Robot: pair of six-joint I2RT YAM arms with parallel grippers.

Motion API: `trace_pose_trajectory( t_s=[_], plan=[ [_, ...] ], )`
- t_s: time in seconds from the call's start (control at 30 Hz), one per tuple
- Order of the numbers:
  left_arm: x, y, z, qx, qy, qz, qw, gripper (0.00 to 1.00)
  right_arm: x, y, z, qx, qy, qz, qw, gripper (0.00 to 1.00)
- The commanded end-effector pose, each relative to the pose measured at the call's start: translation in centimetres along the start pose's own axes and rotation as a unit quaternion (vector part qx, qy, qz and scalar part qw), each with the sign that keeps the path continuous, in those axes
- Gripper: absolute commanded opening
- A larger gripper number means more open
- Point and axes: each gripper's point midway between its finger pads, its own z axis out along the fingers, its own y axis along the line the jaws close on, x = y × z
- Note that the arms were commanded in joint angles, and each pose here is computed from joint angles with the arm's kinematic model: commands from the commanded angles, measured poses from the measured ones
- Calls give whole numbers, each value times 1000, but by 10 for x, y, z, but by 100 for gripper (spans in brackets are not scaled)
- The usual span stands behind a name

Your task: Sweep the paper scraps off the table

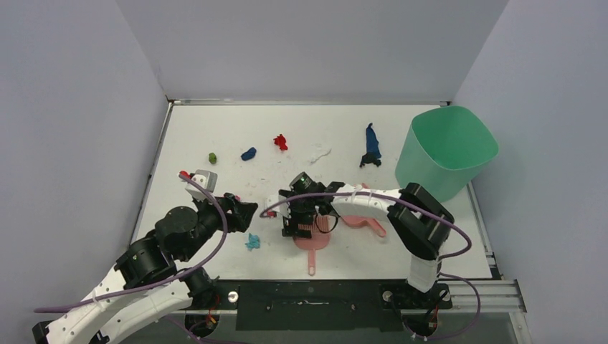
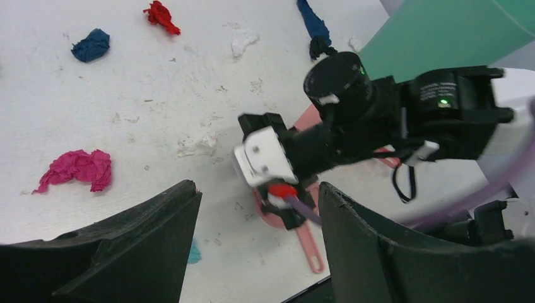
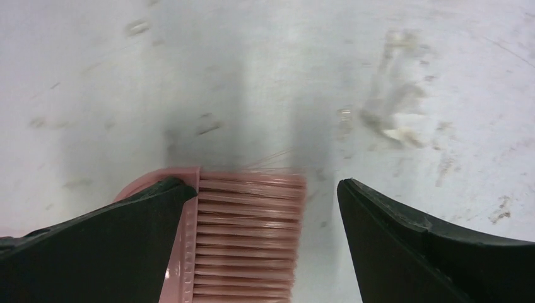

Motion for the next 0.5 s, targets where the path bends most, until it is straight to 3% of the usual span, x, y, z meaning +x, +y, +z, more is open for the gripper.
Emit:
trace_pose_trajectory(
  t_s=[0.0, 0.13, 0.23, 0.33, 0.47],
  plan=[
    [-34, 5, -22, -14, -47, -24, 999, 67, -9, -59, 5, 43, -59, 158, 985, 95],
    [-40, 17, -32, -32, -62, -26, 997, 67, -25, -55, -28, -8, -106, 176, 979, 95],
    [-39, 21, -35, -36, -67, -24, 997, 67, -35, -44, -57, -20, -125, 137, 982, 97],
    [-33, 23, -32, -39, -61, -19, 997, 67, -33, -27, -74, -27, -114, 63, 991, 95],
    [-25, 24, -28, -39, -50, -14, 998, 67, -12, 12, -73, -67, -52, -69, 994, 87]
  ],
)
